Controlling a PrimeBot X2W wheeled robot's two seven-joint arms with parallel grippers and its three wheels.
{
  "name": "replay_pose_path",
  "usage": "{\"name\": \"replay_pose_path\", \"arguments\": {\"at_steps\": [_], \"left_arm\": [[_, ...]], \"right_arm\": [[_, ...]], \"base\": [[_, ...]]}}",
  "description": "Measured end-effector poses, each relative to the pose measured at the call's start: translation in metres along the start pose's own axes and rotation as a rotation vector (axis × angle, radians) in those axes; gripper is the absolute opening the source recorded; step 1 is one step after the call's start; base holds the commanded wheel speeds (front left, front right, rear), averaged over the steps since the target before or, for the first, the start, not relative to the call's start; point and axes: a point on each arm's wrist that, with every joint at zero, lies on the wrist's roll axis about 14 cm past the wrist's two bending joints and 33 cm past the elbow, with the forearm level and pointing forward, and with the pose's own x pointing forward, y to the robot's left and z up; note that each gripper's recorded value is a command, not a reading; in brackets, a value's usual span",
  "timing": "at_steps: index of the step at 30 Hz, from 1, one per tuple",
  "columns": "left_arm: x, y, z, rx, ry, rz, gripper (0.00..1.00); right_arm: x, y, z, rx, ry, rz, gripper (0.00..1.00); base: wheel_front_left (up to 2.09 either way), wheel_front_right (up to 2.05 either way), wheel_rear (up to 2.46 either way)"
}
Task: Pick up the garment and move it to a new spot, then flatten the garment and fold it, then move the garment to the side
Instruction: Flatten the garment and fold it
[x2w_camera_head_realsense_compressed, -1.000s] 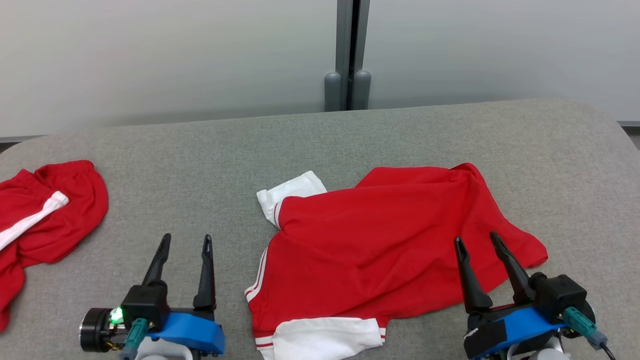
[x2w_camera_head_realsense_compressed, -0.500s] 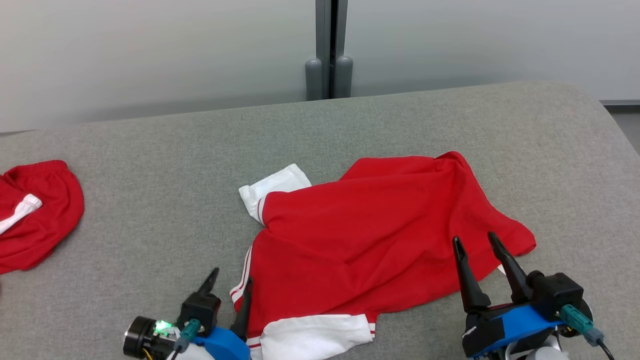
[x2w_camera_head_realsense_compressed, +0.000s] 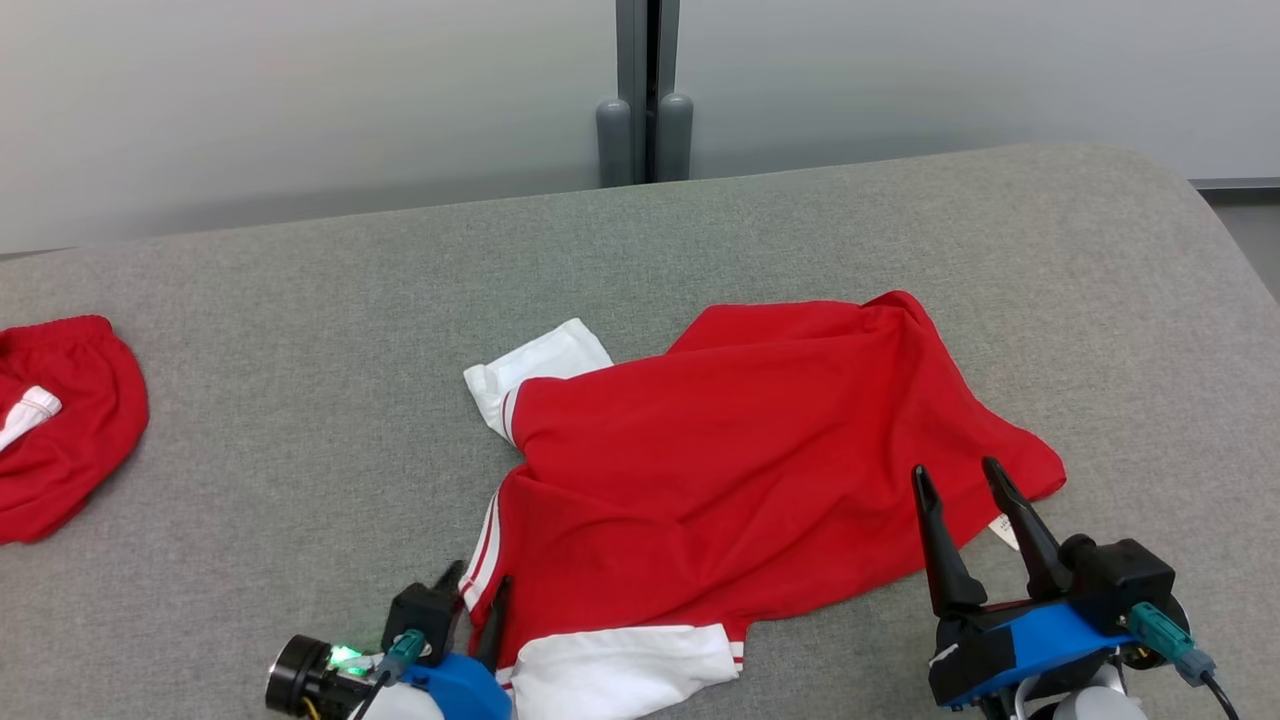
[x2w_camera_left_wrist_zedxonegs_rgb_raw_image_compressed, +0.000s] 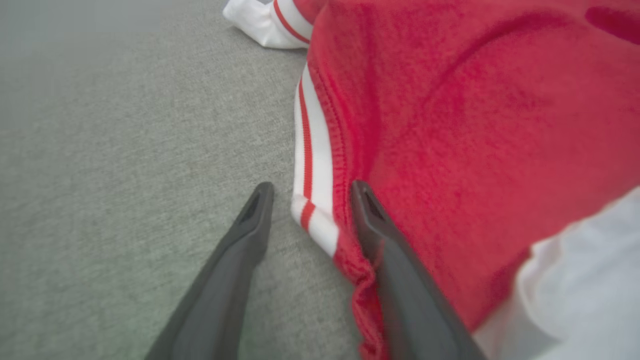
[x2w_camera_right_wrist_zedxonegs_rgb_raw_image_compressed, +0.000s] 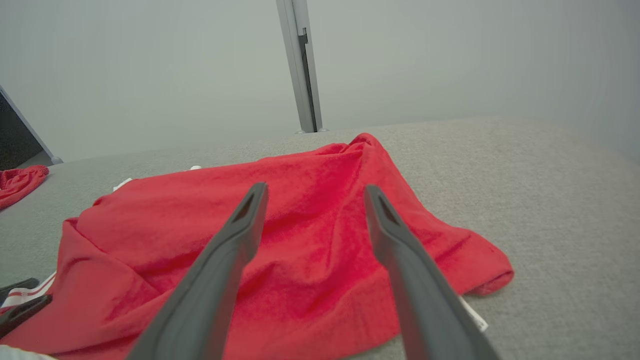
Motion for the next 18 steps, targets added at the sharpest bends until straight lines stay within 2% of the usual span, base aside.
{"name": "replay_pose_path", "arguments": {"at_steps": [5,13,18], "left_arm": [[0.004,0.0,0.009,-0.019,-0.029,-0.007,0.0],[0.001,0.078,0.061,-0.029,-0.185,0.189,0.0],[-0.003,0.103,0.083,-0.021,-0.247,0.251,0.0]], "right_arm": [[0.002,0.001,0.002,0.005,-0.007,0.003,1.0],[0.006,0.002,0.005,0.007,-0.017,0.005,1.0],[0.006,0.0,0.005,-0.001,-0.015,0.001,1.0]], "base": [[0.0,0.0,0.0],[0.0,0.0,0.0],[0.0,0.0,0.0]]}}
